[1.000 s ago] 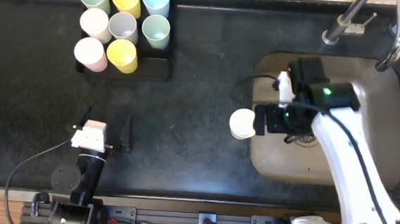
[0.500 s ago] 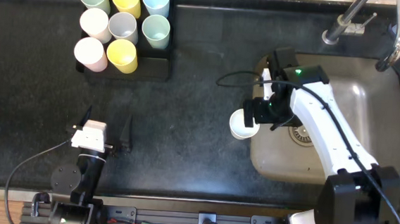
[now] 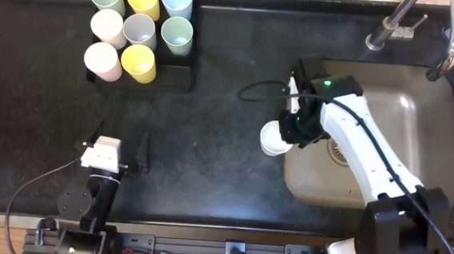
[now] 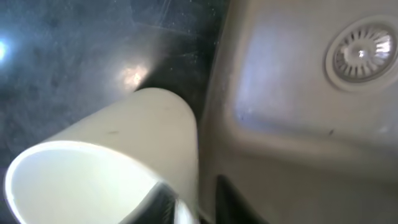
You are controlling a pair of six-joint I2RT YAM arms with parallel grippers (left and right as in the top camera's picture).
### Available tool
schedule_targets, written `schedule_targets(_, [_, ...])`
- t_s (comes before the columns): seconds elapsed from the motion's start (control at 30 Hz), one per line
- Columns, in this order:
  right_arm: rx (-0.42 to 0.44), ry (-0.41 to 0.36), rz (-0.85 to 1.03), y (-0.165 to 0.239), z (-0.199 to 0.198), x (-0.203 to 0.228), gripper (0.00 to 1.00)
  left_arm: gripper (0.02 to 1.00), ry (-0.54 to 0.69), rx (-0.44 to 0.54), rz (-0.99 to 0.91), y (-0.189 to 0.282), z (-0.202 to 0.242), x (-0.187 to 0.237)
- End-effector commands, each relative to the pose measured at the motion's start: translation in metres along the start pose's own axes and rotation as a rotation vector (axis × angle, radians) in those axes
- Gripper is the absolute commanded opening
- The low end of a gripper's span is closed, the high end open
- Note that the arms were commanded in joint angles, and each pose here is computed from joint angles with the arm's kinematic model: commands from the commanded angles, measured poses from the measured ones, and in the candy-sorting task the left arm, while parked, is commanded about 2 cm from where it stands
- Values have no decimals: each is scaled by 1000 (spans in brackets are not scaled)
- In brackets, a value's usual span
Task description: Store Cups
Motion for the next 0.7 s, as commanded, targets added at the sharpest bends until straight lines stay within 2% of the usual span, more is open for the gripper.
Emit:
schedule_targets(0.03, [-13, 1, -36, 9, 6, -8, 42, 1000, -20, 6, -6, 0, -1, -1])
schedule_targets(0.2, [-33, 25, -139, 45, 14, -22, 42, 1000, -20, 6, -6, 0, -1, -1])
schedule_targets(0.33, [-86, 17, -306, 115, 28, -43, 40, 1000, -20, 6, -6, 0, -1, -1])
schedule_targets(0.53, [-239, 85, -599, 220, 77, -64, 42, 1000, -20, 6, -6, 0, -1, -1])
schedule_targets(0.6, [-283, 90, -637, 236, 97, -66, 42, 1000, -20, 6, -6, 0, -1, -1])
schedule_targets(0.7, [-322, 92, -608, 233, 128, -70, 42, 1000, -20, 6, -6, 0, -1, -1])
Point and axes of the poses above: each gripper's point midway between its finger pads, its own y axis back along the fingers, its own z axis along the line the jaws close on, x = y × z, the point moved 3 cm from there along y, back along the fingers, and after that the axes turned 7 degrees about -y, right-handed, at the moved point
